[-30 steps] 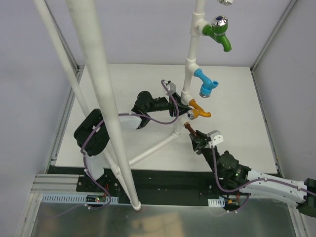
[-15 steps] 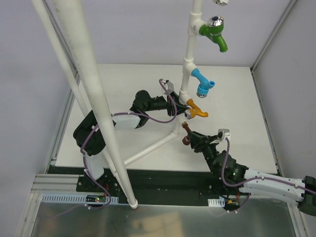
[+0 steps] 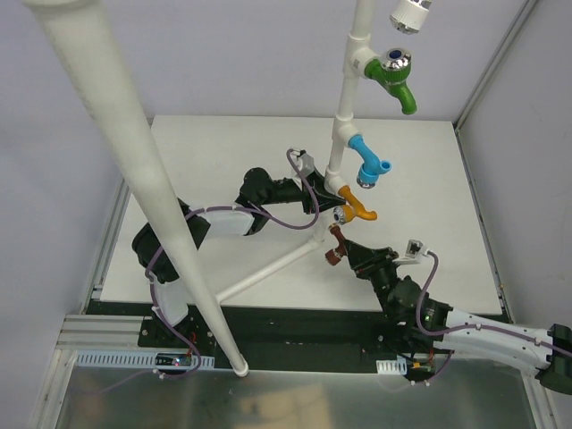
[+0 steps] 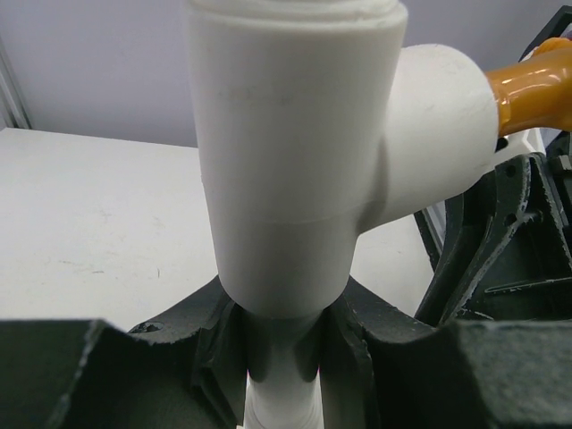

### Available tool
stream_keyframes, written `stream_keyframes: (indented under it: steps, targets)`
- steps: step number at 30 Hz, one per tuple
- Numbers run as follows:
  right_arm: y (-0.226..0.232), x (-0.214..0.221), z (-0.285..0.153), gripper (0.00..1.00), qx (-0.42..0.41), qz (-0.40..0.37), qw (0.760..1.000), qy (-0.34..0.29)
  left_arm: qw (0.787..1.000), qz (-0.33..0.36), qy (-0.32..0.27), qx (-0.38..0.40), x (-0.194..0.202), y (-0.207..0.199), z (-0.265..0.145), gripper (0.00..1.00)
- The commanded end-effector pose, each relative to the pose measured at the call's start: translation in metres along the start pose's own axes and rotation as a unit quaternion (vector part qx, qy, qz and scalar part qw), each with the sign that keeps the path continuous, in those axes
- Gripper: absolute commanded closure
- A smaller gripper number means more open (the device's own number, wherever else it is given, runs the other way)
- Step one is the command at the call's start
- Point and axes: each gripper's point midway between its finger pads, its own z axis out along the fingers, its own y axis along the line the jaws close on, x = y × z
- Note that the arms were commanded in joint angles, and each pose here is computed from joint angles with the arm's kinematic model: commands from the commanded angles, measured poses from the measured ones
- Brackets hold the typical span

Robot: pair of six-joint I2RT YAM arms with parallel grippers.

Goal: Install the water faucets
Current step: Screw the water faucet onto the adaptor.

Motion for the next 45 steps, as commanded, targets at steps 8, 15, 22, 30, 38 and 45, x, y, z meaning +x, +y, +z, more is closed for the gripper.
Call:
stream_keyframes:
  steps: [8,15,22,30,38,45]
  targets:
    - [0.006,-0.005,-0.003,1.00,0.007,0.169,0.986,-0.007,0.996,0.072,-0.046,-0.016,-0.035,-0.007,-0.008,0.72]
    - [0.012,-0.006,-0.005,1.00,0.000,0.170,0.985,0.001,0.995,0.079,-0.042,-0.034,-0.038,-0.008,-0.013,0.51]
    - [0.014,-0.010,-0.007,0.80,0.001,0.141,0.990,0.004,0.995,0.083,-0.046,-0.028,-0.056,-0.015,-0.012,0.45]
    - [0.015,-0.012,-0.008,0.74,-0.003,0.123,0.992,0.008,0.990,0.128,-0.016,-0.050,-0.092,-0.044,-0.037,0.34]
    - [0.016,-0.011,-0.008,0.72,-0.001,0.104,0.994,0.013,0.980,0.174,0.003,-0.093,-0.141,-0.059,-0.051,0.29]
    - [0.016,-0.008,-0.008,0.72,-0.001,0.102,0.995,0.017,0.970,0.203,-0.058,-0.124,-0.234,-0.049,-0.027,0.28]
